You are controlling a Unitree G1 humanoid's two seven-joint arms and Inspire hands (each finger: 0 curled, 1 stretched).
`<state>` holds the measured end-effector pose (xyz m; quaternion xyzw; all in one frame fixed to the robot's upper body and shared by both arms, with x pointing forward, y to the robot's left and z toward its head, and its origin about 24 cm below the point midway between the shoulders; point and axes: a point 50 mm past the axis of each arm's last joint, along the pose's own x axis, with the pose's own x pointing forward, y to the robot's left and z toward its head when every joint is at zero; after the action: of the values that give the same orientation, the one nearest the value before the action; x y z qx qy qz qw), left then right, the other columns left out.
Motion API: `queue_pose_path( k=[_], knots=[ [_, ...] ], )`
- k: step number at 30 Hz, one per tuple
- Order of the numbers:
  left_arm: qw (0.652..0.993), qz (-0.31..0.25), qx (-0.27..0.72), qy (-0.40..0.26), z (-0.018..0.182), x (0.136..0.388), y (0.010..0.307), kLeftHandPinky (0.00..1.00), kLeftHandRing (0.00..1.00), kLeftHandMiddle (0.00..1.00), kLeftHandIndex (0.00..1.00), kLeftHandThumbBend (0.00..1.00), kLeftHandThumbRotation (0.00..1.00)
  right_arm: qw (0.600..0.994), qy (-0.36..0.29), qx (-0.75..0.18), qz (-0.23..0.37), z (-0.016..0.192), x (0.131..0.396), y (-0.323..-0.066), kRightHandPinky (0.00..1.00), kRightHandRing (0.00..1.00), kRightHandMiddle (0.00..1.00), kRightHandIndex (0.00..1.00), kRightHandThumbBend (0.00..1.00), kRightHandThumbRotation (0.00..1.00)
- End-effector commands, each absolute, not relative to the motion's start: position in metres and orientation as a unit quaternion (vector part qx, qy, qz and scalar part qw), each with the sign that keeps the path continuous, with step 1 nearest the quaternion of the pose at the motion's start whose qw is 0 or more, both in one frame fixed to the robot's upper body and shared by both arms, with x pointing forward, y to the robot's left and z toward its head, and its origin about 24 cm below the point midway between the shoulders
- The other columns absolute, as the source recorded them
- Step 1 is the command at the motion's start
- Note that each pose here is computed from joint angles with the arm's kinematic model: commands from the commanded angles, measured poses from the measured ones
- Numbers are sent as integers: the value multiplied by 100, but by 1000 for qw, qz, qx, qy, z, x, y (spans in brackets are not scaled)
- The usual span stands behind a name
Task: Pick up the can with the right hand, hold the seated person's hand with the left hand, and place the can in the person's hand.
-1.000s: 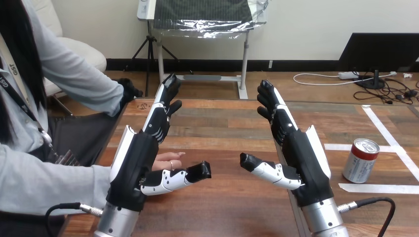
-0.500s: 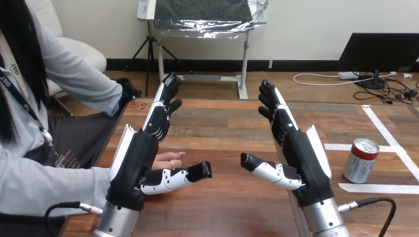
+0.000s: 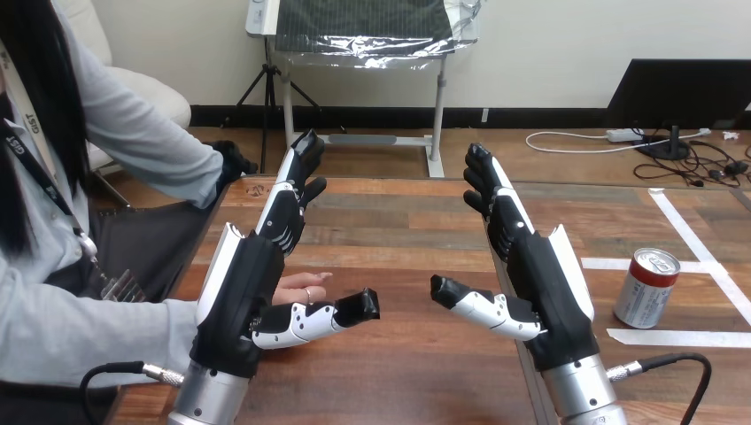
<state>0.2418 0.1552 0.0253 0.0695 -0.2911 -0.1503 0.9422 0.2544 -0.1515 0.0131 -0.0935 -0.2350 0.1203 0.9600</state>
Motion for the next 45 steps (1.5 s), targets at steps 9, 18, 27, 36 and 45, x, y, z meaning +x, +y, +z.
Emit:
queue_pose_path(
  k=[9,18,27,36,45],
  knots=[
    [932,-138,65,-329,41,251,156,94,99,100,100,100,49,941,-313,-101,84,50,276,-163,91,95,97,97,100,56],
    [932,-137,66,-328,42,252,157,94,99,100,100,100,49,936,-335,-101,47,62,284,-173,89,94,97,98,100,55],
    [933,-136,68,-326,41,252,158,94,100,100,100,100,48,929,-355,-100,26,74,290,-182,92,96,97,100,100,54],
    [933,-136,69,-325,41,253,159,95,100,100,100,100,47,922,-373,-101,2,85,295,-193,94,97,99,100,100,53],
    [933,-132,71,-328,42,253,161,95,100,100,100,100,49,917,-380,-114,-29,96,299,-207,97,99,99,99,100,55]
  ],
)
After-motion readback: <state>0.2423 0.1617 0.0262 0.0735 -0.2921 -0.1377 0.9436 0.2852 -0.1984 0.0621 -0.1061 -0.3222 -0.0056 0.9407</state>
